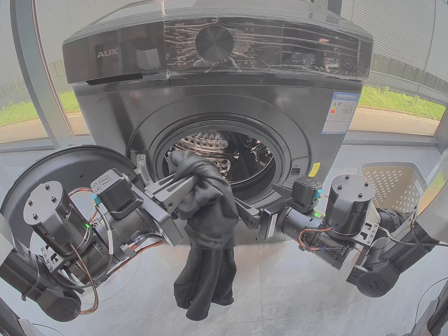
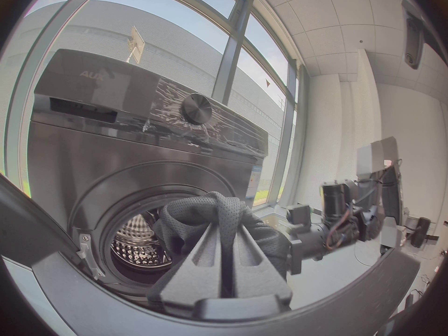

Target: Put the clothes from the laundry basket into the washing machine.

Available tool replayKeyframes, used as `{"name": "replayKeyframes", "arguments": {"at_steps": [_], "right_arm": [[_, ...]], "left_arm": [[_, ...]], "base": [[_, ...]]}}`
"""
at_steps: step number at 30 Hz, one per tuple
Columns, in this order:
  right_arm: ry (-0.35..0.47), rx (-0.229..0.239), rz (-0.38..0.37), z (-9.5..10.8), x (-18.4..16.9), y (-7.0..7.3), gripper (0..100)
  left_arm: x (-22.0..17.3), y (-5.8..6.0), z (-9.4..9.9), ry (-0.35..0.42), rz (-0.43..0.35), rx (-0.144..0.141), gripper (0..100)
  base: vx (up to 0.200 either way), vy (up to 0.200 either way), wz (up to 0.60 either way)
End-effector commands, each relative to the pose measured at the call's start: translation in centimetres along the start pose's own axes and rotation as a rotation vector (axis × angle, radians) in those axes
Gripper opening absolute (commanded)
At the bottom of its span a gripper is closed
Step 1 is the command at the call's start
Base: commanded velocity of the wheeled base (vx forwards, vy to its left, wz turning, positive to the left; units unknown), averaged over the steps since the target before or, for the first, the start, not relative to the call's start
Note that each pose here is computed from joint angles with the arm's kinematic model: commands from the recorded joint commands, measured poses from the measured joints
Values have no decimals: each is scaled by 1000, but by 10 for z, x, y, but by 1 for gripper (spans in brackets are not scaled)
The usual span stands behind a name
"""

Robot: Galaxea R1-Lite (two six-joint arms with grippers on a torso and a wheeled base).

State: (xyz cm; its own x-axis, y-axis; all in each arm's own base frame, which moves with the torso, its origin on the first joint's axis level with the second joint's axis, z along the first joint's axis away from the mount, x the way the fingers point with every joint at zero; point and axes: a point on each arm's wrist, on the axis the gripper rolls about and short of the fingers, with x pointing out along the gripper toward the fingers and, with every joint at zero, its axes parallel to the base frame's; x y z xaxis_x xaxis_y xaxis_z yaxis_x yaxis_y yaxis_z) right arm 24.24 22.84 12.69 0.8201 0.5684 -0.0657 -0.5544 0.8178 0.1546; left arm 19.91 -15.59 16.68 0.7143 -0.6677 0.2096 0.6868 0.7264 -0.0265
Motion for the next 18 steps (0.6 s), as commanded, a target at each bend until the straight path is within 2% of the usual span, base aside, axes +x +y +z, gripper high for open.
{"name": "replayKeyframes", "arguments": {"at_steps": [1, 8, 16, 18], "right_arm": [[48, -17, -2, -11, -7, -3, 100], [104, -29, 31, -23, -16, -5, 100], [94, -39, 103, -23, -19, 0, 100], [76, -39, 143, -22, -19, 4, 100]], "left_arm": [[9, 3, 0, -17, 42, -1, 0], [15, 5, 0, -28, 79, -11, 0], [17, 5, -1, -28, 104, -12, 0], [19, 6, -3, -21, 106, -12, 0]], "base": [[0, 0, 0], [0, 0, 0], [0, 0, 0], [0, 0, 0]]}}
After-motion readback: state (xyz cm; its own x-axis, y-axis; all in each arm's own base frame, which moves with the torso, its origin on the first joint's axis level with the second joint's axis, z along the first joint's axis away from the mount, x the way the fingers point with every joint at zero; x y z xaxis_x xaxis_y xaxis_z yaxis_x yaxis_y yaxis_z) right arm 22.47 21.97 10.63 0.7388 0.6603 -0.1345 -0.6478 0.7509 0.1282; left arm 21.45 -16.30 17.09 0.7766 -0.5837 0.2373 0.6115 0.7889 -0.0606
